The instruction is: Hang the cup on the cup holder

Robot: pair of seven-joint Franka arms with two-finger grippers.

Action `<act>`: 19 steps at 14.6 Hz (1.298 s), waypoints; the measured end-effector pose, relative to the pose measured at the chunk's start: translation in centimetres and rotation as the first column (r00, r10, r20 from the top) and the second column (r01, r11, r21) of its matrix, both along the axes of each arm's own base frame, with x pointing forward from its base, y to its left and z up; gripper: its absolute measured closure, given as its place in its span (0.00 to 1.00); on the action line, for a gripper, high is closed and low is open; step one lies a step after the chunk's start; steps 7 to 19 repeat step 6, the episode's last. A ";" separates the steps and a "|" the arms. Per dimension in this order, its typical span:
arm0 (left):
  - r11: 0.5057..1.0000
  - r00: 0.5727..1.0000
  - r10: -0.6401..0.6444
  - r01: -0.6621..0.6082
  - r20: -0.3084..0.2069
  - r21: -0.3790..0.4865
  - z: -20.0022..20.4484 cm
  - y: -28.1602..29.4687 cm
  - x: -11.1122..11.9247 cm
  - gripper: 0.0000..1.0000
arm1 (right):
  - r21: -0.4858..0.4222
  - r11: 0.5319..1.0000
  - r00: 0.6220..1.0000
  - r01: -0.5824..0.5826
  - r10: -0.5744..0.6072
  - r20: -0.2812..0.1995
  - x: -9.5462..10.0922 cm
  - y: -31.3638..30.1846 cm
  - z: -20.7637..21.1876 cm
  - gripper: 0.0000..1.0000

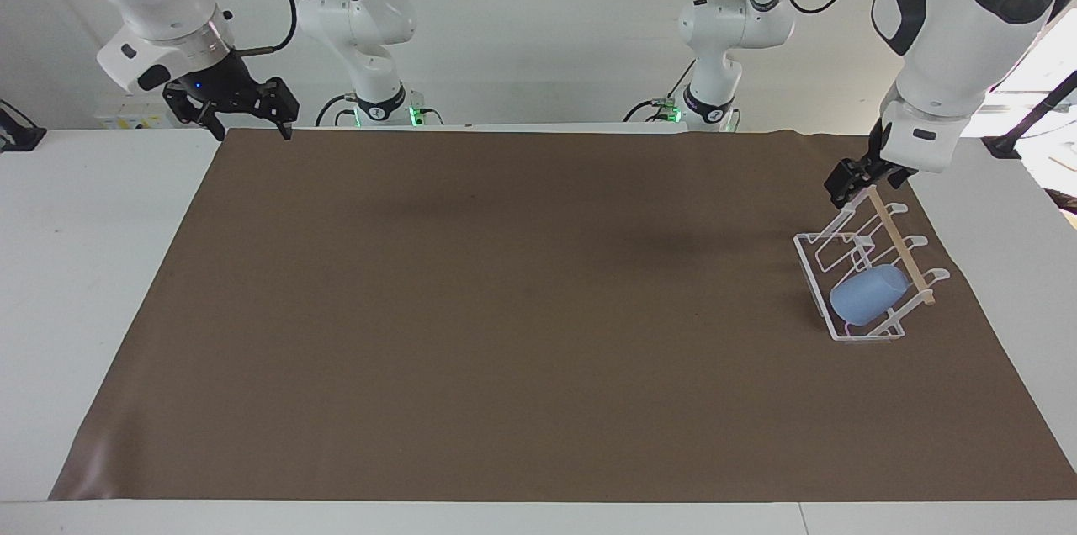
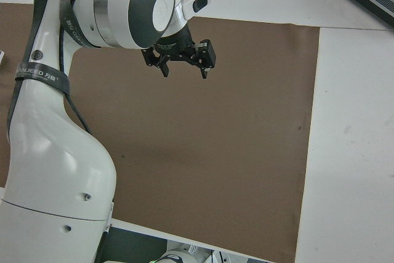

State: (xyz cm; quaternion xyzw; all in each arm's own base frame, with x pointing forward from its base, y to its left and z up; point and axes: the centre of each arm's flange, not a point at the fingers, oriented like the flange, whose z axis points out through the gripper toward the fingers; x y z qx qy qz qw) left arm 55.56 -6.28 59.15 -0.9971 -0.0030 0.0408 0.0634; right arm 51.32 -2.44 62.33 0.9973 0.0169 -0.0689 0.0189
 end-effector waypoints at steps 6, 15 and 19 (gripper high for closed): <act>0.986 0.996 -0.085 0.086 0.018 -0.140 3.3 -0.9 -0.7 0.00 | 0.000 1.000 1.000 0.000 0.000 0.000 0.0 0.0 0.0 0.00; 0.986 0.996 -0.085 0.086 0.018 -0.140 3.3 -0.9 -0.7 0.00 | 0.000 1.000 1.000 0.000 0.000 0.000 0.0 0.0 0.0 0.00; 0.986 0.996 -0.085 0.086 0.018 -0.140 3.3 -0.9 -0.7 0.00 | 0.000 1.000 1.000 0.000 0.000 0.000 0.0 0.0 0.0 0.00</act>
